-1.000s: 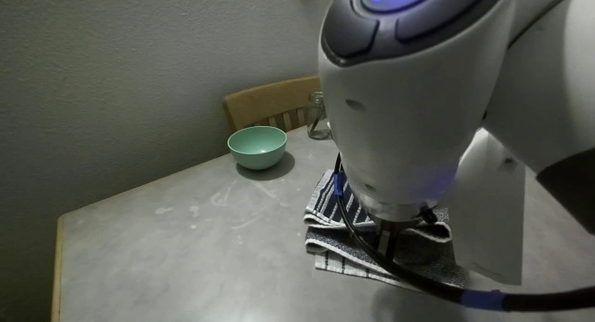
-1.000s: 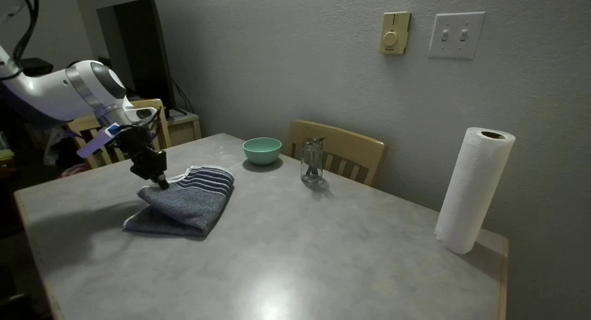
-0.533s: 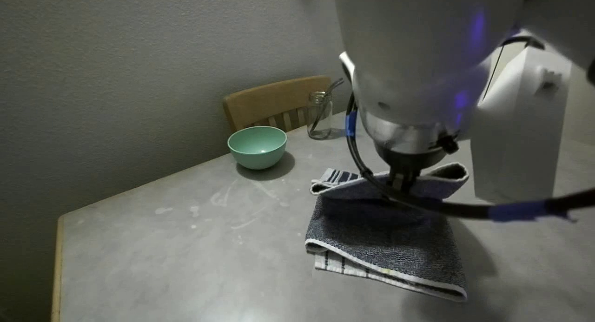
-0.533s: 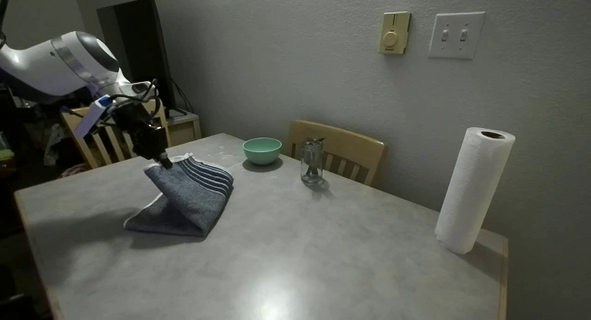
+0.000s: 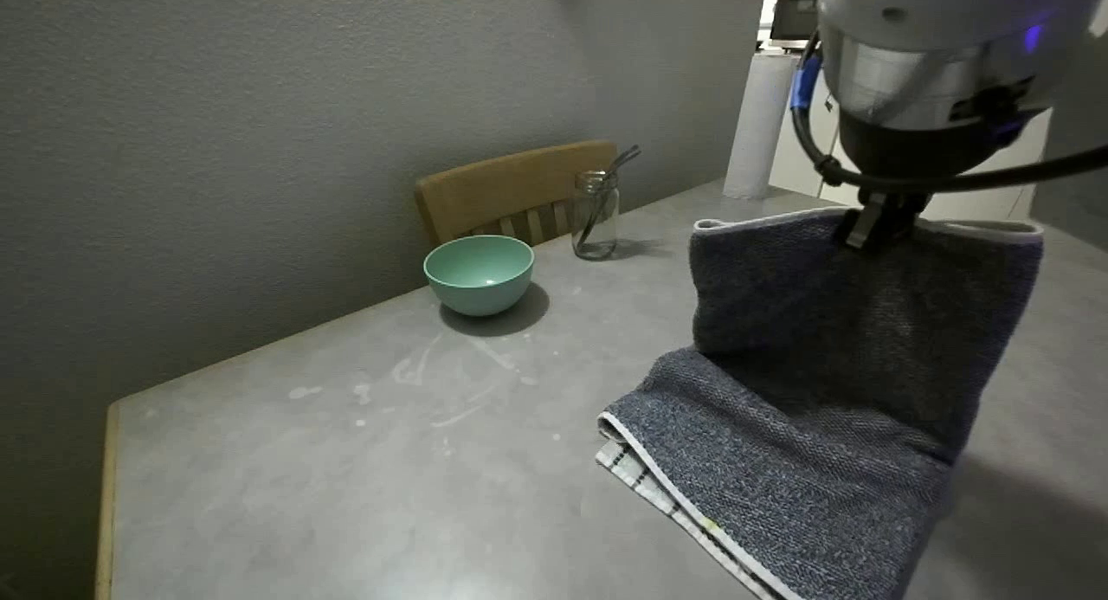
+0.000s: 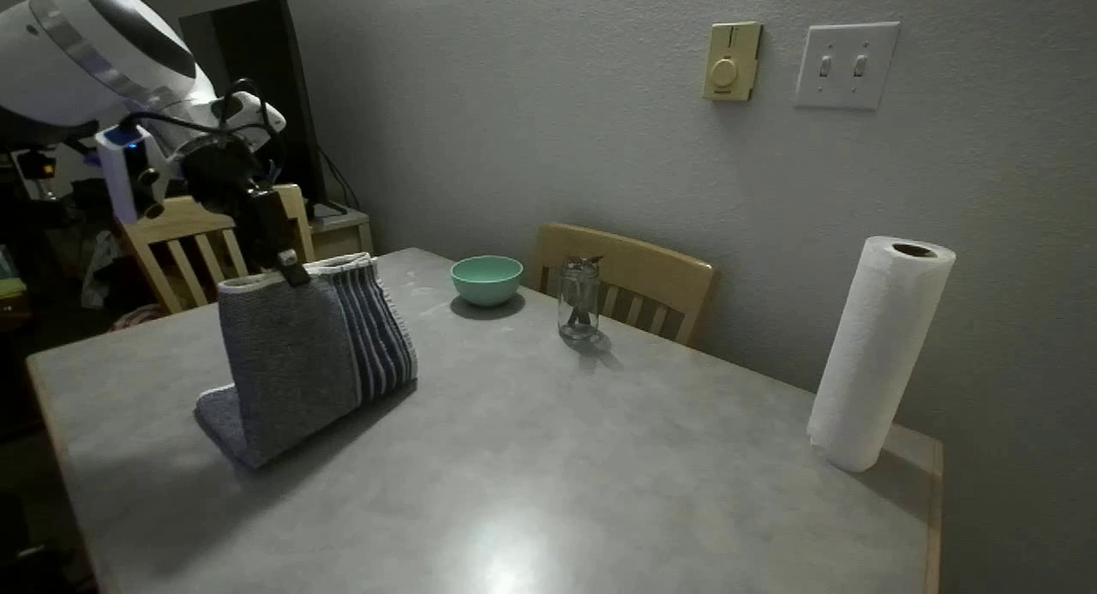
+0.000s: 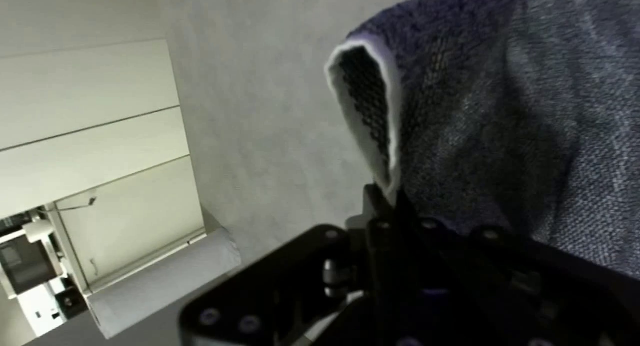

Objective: Unfold the towel

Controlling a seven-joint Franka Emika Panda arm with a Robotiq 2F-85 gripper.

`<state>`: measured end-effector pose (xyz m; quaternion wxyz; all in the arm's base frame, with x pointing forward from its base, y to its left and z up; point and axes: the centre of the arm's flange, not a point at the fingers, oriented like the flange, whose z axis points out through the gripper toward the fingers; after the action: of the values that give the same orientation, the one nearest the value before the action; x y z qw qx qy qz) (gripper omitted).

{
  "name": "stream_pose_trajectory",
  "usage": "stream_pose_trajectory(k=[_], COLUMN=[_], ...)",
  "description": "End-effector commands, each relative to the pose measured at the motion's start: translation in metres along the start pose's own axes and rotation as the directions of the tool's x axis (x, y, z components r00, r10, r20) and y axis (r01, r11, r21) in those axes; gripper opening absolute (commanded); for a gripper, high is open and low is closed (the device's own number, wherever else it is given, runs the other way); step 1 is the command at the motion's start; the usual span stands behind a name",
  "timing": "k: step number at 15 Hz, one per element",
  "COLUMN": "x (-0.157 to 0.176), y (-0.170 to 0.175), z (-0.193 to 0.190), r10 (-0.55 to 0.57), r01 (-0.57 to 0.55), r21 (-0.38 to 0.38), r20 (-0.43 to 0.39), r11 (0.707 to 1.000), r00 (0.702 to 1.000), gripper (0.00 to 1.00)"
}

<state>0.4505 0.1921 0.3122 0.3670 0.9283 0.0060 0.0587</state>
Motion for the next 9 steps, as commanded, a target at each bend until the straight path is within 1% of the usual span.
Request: stream_pose_trajectory(k=[1,5,9], x=[-0.024,-0.031,-0.034], y=[0.036,0.052,0.055], z=[0.012,0.024,0.038], r10=[0.083,0.143,0.144], r01=[-0.082,-0.14,-0.14], r21=[-0.026,-0.048,-0.073], r20=[0.047,0.071,0.059], r11=[0.996,0.989,0.987], r00=[0.995,0.987,0.988], gripper=[0.01,0.01,0.01])
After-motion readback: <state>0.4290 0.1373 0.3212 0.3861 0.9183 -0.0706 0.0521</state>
